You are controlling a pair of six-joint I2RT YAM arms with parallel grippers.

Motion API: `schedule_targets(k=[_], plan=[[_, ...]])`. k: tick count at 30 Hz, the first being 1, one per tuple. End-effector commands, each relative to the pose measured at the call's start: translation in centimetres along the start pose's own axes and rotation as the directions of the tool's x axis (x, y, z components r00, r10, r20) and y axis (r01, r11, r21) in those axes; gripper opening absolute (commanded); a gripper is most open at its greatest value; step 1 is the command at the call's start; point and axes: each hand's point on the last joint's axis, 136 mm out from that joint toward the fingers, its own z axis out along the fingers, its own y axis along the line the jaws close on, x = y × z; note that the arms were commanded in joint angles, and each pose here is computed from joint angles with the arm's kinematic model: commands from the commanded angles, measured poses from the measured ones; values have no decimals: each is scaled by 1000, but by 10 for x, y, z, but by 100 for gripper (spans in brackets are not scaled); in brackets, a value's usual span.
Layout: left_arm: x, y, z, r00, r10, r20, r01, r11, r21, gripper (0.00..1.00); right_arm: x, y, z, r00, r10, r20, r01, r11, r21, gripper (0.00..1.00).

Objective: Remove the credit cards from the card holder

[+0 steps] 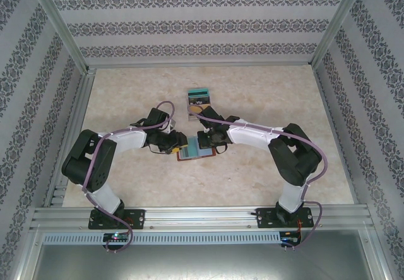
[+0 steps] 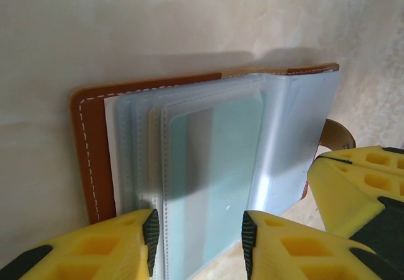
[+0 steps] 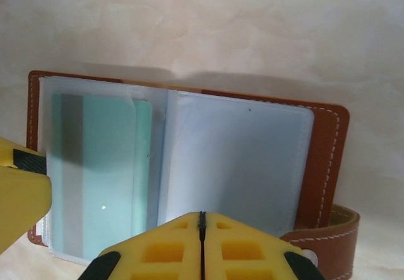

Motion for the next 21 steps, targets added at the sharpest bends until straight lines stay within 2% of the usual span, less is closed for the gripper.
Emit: schedule_targets(k=[1,6,10,21], plan=[[-5,4,-1,1000,-5,17,6,1000,-13,41,-6,13,-5,999,-21,24,22,998,-57,9],[-8,6,-11,999,-10,40,11,1000,-26,40,-10,31,-6,999,-32,11,33,991,-132,7],[-12,10,-20,998,-16,62,18,1000,-26,41,-9,32,2,999,-31,-15,28,990,-137,2],[-9,14,-15,999,-30,45,31,999,-14,41,0,32,16,997,-34,-68,24,989,-144,2]])
